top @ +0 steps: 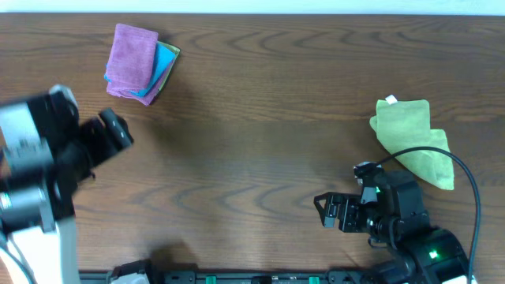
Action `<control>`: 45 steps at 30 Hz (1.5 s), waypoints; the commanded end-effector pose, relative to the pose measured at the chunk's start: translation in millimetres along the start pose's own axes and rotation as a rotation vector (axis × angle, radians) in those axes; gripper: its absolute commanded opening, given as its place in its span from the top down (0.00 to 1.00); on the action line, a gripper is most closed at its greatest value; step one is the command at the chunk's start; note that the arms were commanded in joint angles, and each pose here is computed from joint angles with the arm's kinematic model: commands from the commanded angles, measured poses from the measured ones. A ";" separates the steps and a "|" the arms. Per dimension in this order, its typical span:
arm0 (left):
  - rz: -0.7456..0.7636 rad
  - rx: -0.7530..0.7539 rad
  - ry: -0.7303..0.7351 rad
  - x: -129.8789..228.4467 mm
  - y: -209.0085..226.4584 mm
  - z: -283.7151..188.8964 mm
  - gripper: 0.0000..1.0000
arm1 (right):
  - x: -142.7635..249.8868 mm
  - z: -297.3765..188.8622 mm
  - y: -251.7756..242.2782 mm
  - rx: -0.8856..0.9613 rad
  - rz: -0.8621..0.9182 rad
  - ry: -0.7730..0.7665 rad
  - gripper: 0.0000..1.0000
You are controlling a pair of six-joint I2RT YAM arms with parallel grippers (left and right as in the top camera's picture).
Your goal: Fold the cloth
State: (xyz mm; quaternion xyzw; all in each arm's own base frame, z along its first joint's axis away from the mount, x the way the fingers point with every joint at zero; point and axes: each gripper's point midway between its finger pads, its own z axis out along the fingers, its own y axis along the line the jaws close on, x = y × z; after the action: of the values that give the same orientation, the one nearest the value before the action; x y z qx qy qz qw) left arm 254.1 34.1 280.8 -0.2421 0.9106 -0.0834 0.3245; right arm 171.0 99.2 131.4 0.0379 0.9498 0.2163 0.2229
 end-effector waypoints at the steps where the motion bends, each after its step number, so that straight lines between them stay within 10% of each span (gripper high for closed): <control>1: 0.029 -0.001 -0.034 24.7 11.1 3.8 0.05 | 0.4 0.0 -0.9 -0.001 0.020 0.000 0.01; 20: 0.286 0.096 -0.221 134.6 45.0 67.5 0.05 | 0.4 0.0 -0.9 -0.001 0.020 0.000 0.01; 45: 0.508 0.140 -0.224 176.8 50.1 108.5 0.05 | 0.4 0.0 -0.9 -0.001 0.020 0.000 0.01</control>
State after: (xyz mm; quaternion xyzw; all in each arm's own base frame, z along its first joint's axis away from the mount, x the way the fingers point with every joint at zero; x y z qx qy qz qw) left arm 184.7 -8.1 85.2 -0.0285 0.8923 -0.0517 0.4476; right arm 170.6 99.1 130.5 0.0380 0.9502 0.2159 0.2217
